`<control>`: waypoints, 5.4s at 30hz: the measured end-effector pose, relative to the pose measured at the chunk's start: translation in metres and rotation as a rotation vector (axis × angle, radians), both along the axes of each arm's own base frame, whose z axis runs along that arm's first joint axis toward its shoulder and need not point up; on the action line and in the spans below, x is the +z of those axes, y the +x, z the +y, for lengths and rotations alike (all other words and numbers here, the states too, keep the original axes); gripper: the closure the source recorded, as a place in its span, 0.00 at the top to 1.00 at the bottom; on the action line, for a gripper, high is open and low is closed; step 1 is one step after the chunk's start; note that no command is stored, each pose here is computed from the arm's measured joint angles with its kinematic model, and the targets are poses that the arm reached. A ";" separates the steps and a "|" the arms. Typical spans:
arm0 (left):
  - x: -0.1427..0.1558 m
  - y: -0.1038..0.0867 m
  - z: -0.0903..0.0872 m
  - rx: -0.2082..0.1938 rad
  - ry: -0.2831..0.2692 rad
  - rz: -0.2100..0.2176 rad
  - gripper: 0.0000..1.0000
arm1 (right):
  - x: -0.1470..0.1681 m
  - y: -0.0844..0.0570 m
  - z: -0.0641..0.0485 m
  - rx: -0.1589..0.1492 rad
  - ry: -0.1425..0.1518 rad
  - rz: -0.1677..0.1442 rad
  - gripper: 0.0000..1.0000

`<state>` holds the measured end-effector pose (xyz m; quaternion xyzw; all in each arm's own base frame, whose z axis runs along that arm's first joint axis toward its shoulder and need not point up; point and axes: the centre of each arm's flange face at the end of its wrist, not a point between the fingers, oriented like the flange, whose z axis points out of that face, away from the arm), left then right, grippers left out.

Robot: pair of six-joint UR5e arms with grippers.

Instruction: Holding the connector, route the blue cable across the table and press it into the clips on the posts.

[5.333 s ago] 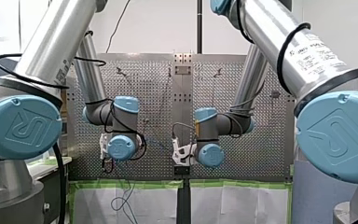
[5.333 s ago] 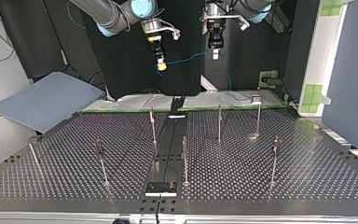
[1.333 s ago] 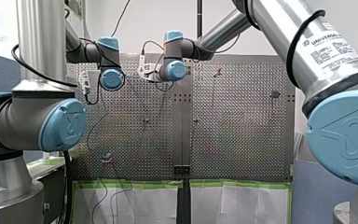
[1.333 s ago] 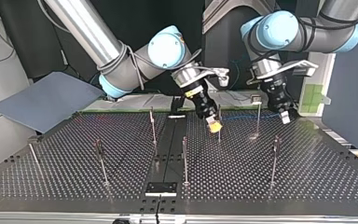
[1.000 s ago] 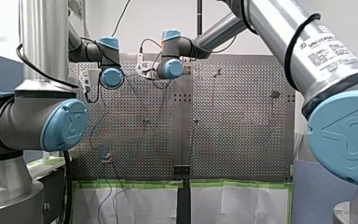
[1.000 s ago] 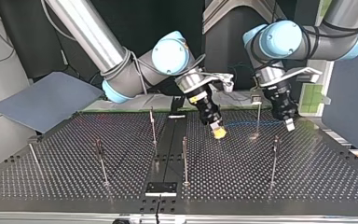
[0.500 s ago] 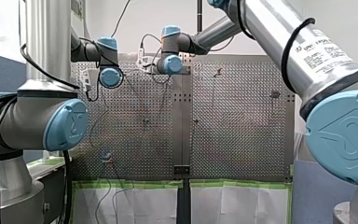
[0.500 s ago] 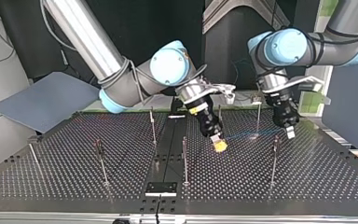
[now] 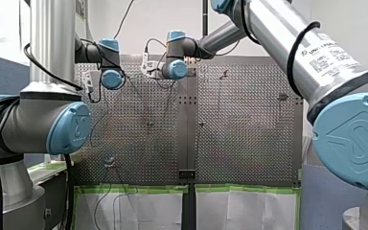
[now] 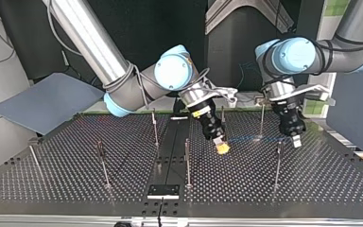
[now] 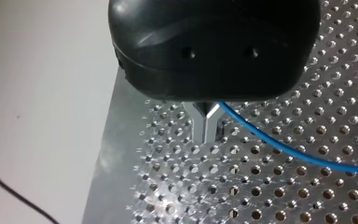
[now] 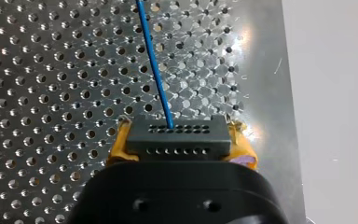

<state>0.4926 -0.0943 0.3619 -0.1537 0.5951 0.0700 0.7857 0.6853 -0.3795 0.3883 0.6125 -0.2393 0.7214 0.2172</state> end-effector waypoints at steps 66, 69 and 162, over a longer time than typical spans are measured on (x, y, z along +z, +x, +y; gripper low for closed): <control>-0.021 0.010 0.038 -0.048 -0.222 0.074 1.00 | -0.002 -0.018 -0.026 -0.075 0.014 0.038 0.00; -0.023 -0.005 0.033 -0.071 -0.239 0.102 1.00 | -0.002 -0.018 -0.024 -0.075 0.015 0.040 0.00; 0.041 0.019 -0.056 -0.362 -0.013 0.146 1.00 | -0.004 -0.021 -0.024 -0.124 0.032 0.053 0.00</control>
